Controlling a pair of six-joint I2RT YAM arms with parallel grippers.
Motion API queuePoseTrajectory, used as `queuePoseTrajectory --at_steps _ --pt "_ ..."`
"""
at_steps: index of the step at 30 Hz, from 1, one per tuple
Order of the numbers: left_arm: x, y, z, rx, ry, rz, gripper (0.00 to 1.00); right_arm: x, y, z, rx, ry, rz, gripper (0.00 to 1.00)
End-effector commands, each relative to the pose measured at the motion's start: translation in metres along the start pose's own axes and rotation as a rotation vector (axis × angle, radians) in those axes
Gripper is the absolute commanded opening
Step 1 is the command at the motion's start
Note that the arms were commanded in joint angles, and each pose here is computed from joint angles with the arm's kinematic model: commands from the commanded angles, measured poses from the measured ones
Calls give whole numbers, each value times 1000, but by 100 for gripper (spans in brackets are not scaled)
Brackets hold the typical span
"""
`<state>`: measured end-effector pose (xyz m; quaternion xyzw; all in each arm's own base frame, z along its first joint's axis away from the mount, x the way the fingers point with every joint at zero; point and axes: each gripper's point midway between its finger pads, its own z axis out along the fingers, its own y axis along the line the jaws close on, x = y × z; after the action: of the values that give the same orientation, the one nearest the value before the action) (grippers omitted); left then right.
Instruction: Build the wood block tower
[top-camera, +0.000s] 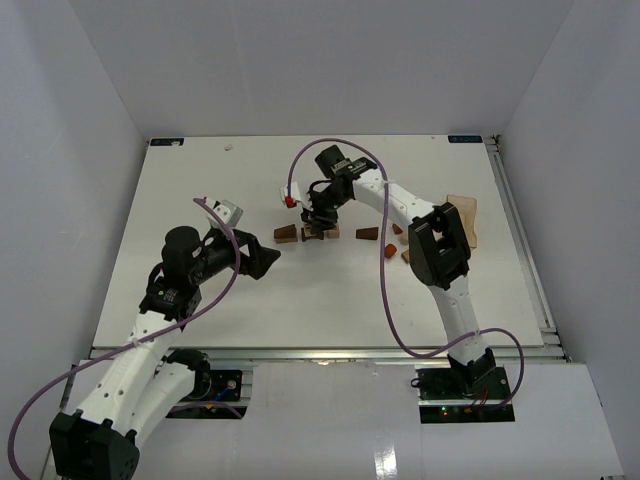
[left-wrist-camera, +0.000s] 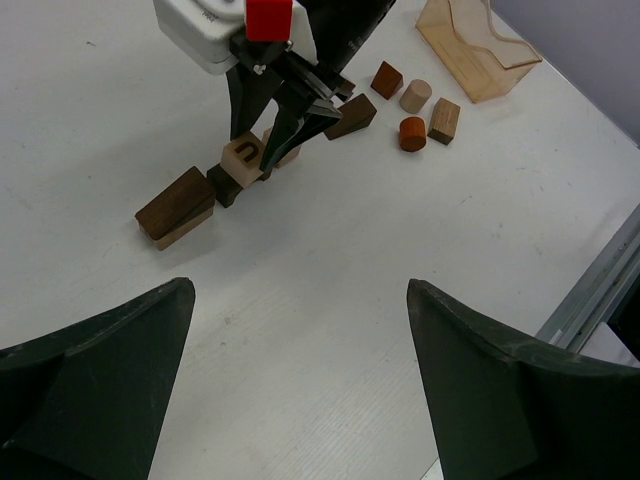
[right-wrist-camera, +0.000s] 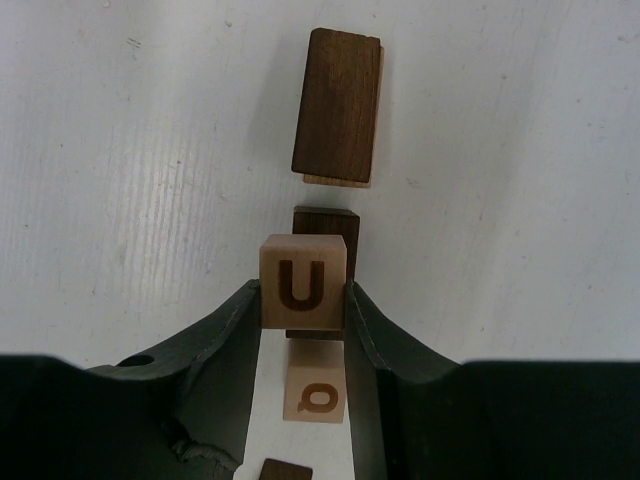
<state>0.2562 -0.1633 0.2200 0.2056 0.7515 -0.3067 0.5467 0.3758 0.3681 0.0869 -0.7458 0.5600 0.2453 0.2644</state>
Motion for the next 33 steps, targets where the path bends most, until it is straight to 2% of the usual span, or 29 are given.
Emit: queuePoseTrajectory --at_steps 1,33 --pt "-8 -1 -4 1 -30 24 98 -14 -11 -2 25 -17 -7 13" --pt "-9 -1 -5 -2 -36 31 98 -10 -10 12 13 -1 5 23"
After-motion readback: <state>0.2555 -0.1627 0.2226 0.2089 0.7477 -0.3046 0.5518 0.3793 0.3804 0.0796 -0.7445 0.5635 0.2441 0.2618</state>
